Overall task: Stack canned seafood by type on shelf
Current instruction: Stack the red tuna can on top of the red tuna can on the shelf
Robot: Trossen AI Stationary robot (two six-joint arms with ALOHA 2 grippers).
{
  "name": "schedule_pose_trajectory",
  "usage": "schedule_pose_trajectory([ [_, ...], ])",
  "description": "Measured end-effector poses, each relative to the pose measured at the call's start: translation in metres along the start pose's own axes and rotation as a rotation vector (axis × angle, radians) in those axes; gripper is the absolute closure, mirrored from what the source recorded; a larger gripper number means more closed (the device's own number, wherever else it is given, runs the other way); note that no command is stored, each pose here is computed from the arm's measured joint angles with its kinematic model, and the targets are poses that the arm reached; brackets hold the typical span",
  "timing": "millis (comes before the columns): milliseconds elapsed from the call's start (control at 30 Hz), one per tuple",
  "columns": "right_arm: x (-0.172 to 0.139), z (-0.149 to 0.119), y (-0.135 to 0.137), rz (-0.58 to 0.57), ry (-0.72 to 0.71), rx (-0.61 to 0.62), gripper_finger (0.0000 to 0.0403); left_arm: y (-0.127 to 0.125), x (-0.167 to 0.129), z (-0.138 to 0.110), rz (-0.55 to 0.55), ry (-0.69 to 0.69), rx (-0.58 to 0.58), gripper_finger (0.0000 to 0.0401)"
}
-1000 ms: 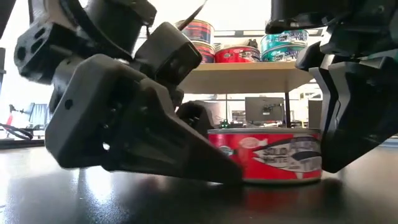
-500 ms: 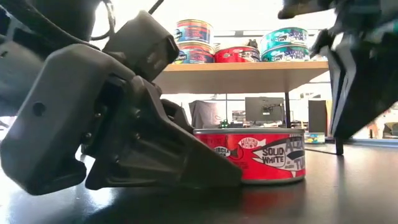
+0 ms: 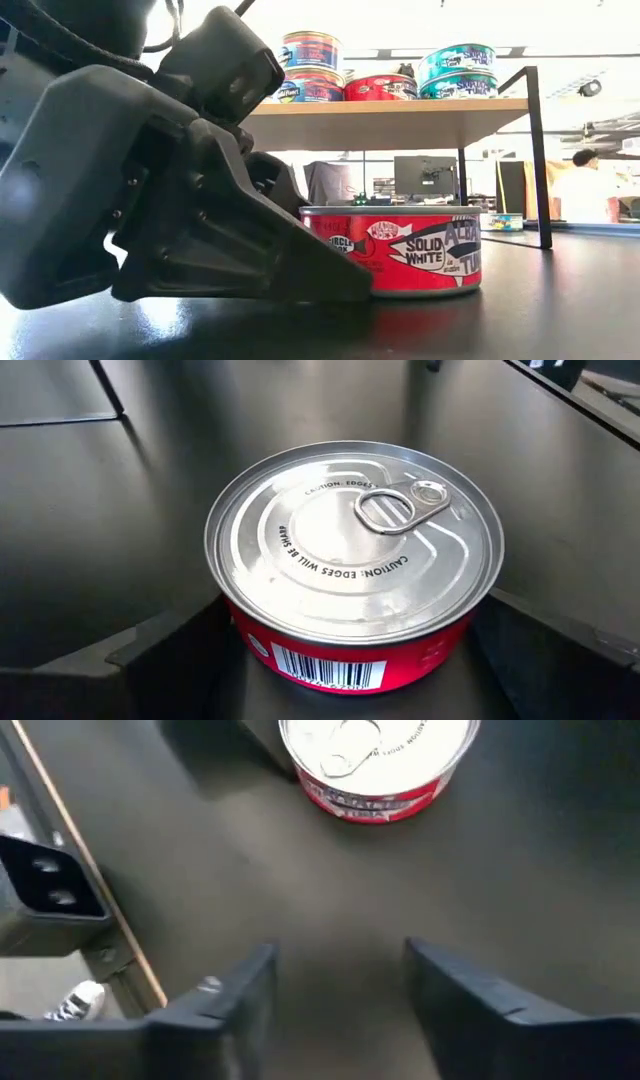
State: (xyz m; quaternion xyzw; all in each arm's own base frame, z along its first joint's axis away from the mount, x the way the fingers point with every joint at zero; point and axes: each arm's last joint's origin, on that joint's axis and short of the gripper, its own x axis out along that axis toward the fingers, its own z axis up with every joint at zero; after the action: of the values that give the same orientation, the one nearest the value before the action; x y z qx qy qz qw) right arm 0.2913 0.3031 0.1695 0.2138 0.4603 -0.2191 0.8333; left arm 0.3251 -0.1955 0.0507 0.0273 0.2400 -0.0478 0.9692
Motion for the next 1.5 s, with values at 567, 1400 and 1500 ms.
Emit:
schedule_pose_trajectory([
  [567,0.031,-0.026,-0.002,-0.102,-0.124,-0.049,0.0023,0.008,-0.008,0.014,-0.08,0.078,-0.038,0.0009],
  [1400,0.089,-0.048,0.006,-0.099,-0.524,-0.063,0.0023,0.03,-0.031,0.035,-0.049,0.262,0.079,0.0001],
  [1500,0.095,-0.046,0.009,-0.08,-0.56,-0.052,0.0023,0.035,-0.04,0.036,-0.011,0.311,0.119,0.0001],
])
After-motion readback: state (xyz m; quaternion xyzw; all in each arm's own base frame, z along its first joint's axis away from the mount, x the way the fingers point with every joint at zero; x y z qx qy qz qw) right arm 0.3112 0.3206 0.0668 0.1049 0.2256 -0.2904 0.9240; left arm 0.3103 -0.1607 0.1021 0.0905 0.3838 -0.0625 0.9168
